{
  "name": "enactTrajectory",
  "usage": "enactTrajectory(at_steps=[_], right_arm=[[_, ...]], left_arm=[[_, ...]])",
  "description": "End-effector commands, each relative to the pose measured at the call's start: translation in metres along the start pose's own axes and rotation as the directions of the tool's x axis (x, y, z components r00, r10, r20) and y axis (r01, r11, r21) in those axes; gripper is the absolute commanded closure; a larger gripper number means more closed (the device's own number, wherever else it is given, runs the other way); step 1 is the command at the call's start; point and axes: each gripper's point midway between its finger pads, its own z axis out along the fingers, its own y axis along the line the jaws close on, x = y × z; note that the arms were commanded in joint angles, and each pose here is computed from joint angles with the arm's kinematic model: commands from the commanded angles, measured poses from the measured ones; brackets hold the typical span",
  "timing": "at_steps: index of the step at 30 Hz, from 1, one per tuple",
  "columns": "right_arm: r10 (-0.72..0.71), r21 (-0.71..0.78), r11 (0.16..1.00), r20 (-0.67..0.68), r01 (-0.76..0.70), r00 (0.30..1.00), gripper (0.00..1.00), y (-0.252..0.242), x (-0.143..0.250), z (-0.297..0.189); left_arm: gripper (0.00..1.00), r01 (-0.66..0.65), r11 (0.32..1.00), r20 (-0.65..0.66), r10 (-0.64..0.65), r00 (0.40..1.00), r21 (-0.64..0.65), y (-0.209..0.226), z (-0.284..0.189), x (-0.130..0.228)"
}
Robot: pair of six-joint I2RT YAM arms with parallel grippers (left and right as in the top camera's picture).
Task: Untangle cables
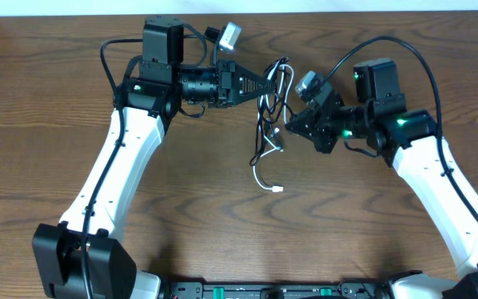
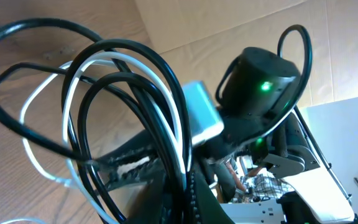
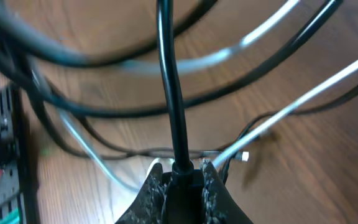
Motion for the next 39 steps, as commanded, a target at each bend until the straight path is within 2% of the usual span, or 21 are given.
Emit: enactTrajectory(at_steps=[1,13,20,25,28,31,32,33,34,36,39], right_arm=[[0.101,0.007,0.995,0.106,-0.102,0.989,0.99,0.008,-0.03,-0.017],[0.261,-0.025,0.964,0.264,-0.264,0.928,0.99,0.006,-0.076,-0.014],[0.431,-0.061,0.899,0.291,-0.433,0.854,0.99,-0.003,-0.085,0.005],[0.481,-0.126,0.875,0.333,-0.467,0.811,0.99,-0.002,-0.102,0.011],[0.534,-0.172,0.844,0.358,-0.508,0.766,0.99,-0.001,-0.113,0.006],[0.616,-0.154,0.78,0.356,-0.606,0.703,0.99,-0.01,-0.108,0.011],[0.64,-0.141,0.759,0.346,-0.636,0.686,0.95,-0.011,-0.103,0.018],[0.642,-0.134,0.756,0.34,-0.64,0.687,0.71,-0.011,-0.101,0.023],[0.644,-0.131,0.755,0.332,-0.643,0.689,0.34,-0.009,-0.099,0.028],[0.655,-0.122,0.746,0.313,-0.655,0.688,0.14,-0.009,-0.094,0.032],[0.683,-0.089,0.716,0.29,-0.692,0.67,0.09,-0.017,-0.081,0.031]], left_arm=[[0.93,-0.007,0.999,-0.02,0.007,1.0,0.037,-0.009,-0.001,0.003],[0.93,-0.002,0.998,-0.036,0.004,0.999,0.059,-0.013,-0.001,0.006],[0.93,0.006,0.998,-0.038,-0.004,0.999,0.061,-0.014,-0.001,0.006],[0.92,0.006,0.998,-0.043,-0.004,0.999,0.068,-0.015,-0.001,0.007],[0.93,0.006,0.997,-0.048,-0.002,0.999,0.075,-0.016,-0.001,0.008],[0.93,0.006,0.997,-0.049,-0.002,0.999,0.077,-0.016,-0.001,0.008],[0.92,0.006,0.997,-0.049,-0.003,0.999,0.077,-0.016,-0.001,0.008],[0.93,0.006,0.997,-0.049,-0.003,0.999,0.077,-0.016,-0.001,0.008],[0.93,0.006,0.997,-0.049,-0.003,0.999,0.077,-0.016,-0.001,0.008],[0.93,0.006,0.997,-0.049,-0.003,0.999,0.077,-0.016,-0.001,0.008],[0.93,0.007,0.997,-0.051,-0.003,0.999,0.079,-0.017,-0.001,0.009]])
